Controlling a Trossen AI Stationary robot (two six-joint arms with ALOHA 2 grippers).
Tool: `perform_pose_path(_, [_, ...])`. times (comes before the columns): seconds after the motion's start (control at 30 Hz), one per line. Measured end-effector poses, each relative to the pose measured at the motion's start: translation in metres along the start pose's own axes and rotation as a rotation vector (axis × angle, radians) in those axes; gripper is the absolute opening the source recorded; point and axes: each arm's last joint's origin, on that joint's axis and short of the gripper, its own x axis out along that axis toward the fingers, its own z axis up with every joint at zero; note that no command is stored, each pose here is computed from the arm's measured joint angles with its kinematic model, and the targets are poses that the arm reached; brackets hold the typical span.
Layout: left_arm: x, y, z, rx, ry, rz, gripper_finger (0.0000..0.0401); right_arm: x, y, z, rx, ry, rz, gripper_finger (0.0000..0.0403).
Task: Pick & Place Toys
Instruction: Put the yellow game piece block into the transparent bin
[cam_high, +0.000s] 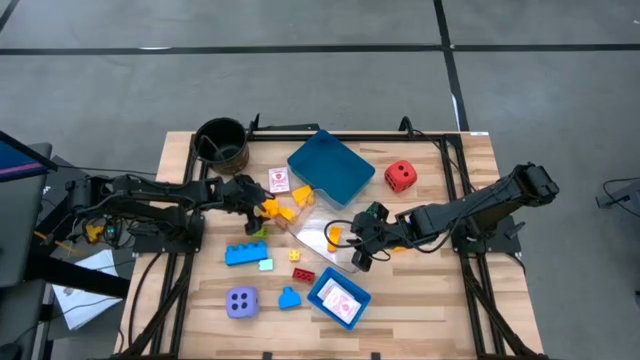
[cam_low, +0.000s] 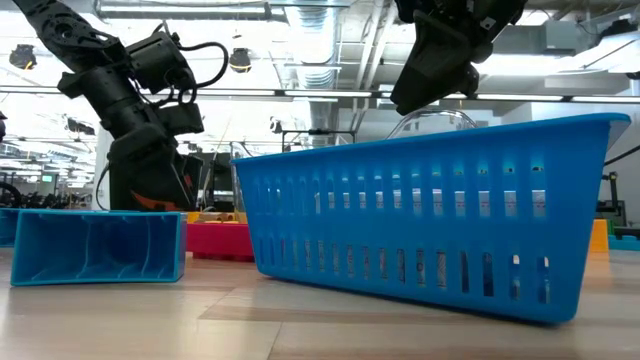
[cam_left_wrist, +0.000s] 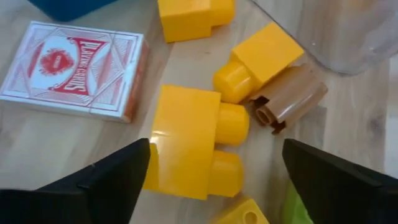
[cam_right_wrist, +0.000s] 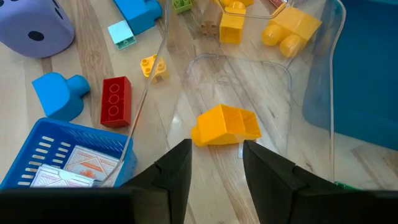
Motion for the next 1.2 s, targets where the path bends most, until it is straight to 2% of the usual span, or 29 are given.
perform_pose_path(0.1, [0.000, 0.000, 0.000, -0.019, 0.000, 0.014, 0.0396, 0.000, 0.000, 0.000, 0.000, 0.000, 0.000, 0.0136])
perform_pose_path(0.37, [0.004, 0.002, -0.011, 0.013, 0.010, 0.060, 0.0386, 0.000, 0.000, 0.000, 0.000, 0.000, 0.000, 0.0137])
perform_pose_path(0.6, [0.012, -0.001, -0.032, -0.006, -0.084, 0.003, 0.0399, 0.000, 0.000, 0.000, 0.000, 0.000, 0.000, 0.0137])
perform_pose_path(0.77, [0.014, 0.000, -0.039, -0.045, -0.128, 0.027, 0.0396, 0.000, 0.000, 0.000, 0.000, 0.000, 0.000, 0.0137])
perform_pose_path(1.2, [0.014, 0.000, -0.040, -0.058, -0.137, 0.029, 0.0392, 0.000, 0.000, 0.000, 0.000, 0.000, 0.000, 0.0137])
